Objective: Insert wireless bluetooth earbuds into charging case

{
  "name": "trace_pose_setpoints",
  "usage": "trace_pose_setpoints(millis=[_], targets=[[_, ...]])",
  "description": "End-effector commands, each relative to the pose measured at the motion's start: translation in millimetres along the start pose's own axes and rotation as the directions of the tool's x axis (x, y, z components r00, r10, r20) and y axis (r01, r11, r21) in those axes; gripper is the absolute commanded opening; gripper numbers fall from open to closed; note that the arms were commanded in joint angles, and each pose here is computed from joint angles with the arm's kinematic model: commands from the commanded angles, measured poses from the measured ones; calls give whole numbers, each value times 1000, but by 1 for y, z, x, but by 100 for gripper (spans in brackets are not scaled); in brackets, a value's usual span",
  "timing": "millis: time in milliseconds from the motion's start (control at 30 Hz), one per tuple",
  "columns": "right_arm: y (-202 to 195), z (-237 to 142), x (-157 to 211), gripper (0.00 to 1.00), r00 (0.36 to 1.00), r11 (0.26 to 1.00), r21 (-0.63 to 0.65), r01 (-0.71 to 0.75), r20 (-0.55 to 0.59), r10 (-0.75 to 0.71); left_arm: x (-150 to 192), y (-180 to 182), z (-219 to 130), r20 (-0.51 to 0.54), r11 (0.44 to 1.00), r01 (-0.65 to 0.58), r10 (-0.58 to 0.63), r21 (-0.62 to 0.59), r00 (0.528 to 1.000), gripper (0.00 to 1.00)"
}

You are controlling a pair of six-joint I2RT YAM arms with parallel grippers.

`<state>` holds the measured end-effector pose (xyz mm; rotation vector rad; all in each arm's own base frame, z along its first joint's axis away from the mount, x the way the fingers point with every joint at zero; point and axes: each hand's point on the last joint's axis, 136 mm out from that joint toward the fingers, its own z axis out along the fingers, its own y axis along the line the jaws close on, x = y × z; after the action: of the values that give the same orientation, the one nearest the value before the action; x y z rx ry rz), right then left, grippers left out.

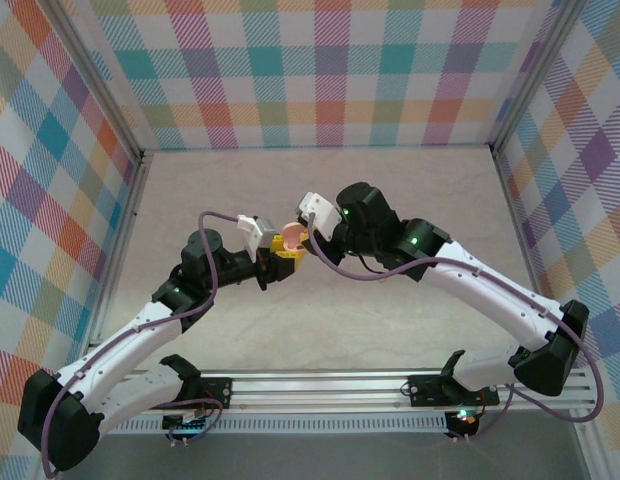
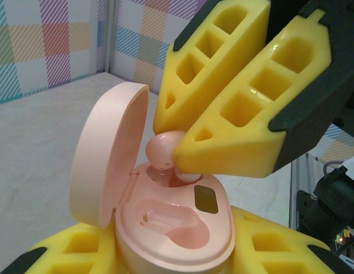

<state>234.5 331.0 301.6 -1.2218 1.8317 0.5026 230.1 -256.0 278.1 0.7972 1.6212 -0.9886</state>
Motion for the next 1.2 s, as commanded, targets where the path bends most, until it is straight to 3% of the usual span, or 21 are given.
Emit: trace_pose_setpoints(millis=[0,267,467,667,967,1167], targets=[[0,-7,-10,16,996,997,18,76,53,-77,-22,-7,-6,71,999,-33,31,19,997,21],[9,-7,-6,21,993,994,-24,102,60,-101,-24,-7,-7,74,999,-32,31,14,997,21],[21,-15,-5,31,996,994,-89,65,68,-60,-25,-6,-9,77,999,-40,39,3,996,21],[29,-21,-12,34,996,989,-144,14,84,-2,-26,-5,-7,76,999,-42,42,4,996,21],[-16,-62,-49,39,941,951,-78,-298,143,307,-23,-6,-8,75,999,-51,51,2,996,21],[-52,-66,-29,41,854,858,13,-514,103,510,-24,-5,-9,74,998,-58,58,-4,996,21]])
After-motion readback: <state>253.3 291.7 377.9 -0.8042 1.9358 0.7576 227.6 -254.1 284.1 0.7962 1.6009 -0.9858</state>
